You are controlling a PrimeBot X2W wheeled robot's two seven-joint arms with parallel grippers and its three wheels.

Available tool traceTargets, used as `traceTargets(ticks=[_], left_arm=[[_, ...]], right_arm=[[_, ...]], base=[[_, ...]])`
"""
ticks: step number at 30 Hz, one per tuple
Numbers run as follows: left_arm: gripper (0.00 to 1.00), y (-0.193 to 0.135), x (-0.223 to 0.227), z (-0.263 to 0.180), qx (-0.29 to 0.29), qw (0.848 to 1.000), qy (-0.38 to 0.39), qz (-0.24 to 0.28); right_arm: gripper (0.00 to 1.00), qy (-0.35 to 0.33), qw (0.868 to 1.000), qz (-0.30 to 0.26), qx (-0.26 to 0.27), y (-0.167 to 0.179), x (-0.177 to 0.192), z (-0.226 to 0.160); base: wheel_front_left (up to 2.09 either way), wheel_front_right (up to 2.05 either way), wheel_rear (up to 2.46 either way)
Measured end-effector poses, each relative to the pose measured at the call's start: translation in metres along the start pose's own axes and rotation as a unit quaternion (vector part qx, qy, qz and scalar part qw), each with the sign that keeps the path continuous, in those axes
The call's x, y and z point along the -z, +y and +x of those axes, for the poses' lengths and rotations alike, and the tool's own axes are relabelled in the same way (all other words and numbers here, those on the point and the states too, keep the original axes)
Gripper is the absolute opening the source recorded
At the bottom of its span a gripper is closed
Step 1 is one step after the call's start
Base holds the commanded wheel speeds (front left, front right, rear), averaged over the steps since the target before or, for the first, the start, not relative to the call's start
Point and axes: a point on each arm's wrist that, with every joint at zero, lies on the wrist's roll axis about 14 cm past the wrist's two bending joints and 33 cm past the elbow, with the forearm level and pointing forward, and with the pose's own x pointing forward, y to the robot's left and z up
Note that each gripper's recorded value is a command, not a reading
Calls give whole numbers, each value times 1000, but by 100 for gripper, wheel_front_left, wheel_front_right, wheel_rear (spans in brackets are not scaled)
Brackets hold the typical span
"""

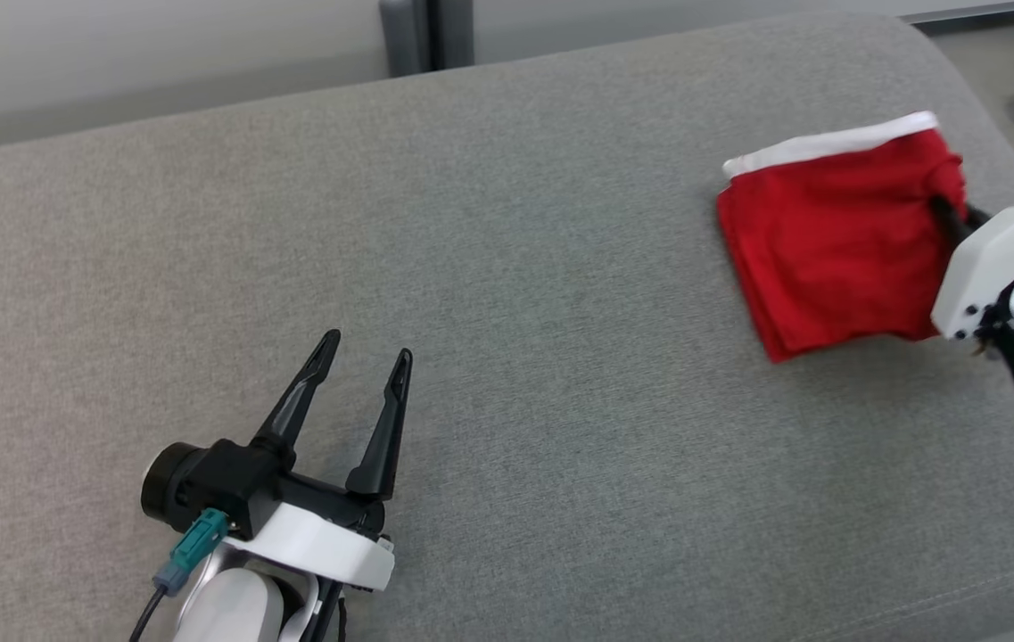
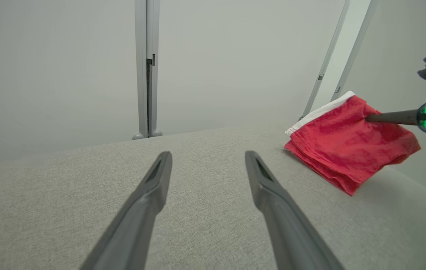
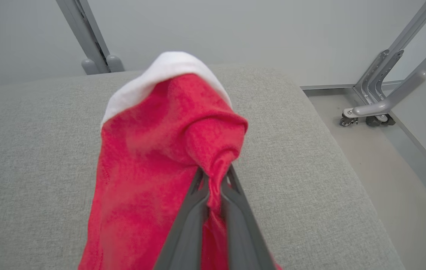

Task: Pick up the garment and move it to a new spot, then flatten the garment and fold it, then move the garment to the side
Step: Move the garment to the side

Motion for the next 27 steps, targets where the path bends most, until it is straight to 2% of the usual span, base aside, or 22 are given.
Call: traceTargets(ticks=[8, 9, 11, 12, 13, 14, 22, 27], left_arm=[[100, 17, 9, 0, -19, 1000, 10, -2], [100, 18, 10, 0, -19, 1000, 11, -2], [100, 18, 9, 0, -20, 1000, 10, -2], [100, 18, 8, 0, -20, 1000, 9, -2], [100, 18, 8, -1, -20, 1000, 8, -1], [100, 18, 7, -1, -20, 1000, 8, -1], [100, 13, -5, -3, -21, 1000, -5, -1], [100, 12, -17, -11, -29, 999, -19, 1]], right_arm=[[0, 23, 999, -15, 28, -16, 1, 21], [6, 26, 999, -17, 31, -18, 1, 21], [46, 25, 999, -22, 36, -20, 0, 21], [70, 24, 999, -23, 38, -21, 0, 21], [83, 25, 999, -28, 38, -21, 0, 21], [100, 24, 998, -34, 38, -21, 0, 20], [100, -19, 998, -55, 37, -19, -21, 12], [100, -79, 995, -62, 14, 0, -49, 4]], base=[[0, 0, 0], [0, 0, 0], [0, 0, 0], [0, 0, 0], [0, 0, 0], [0, 0, 0], [0, 0, 0], [0, 0, 0]])
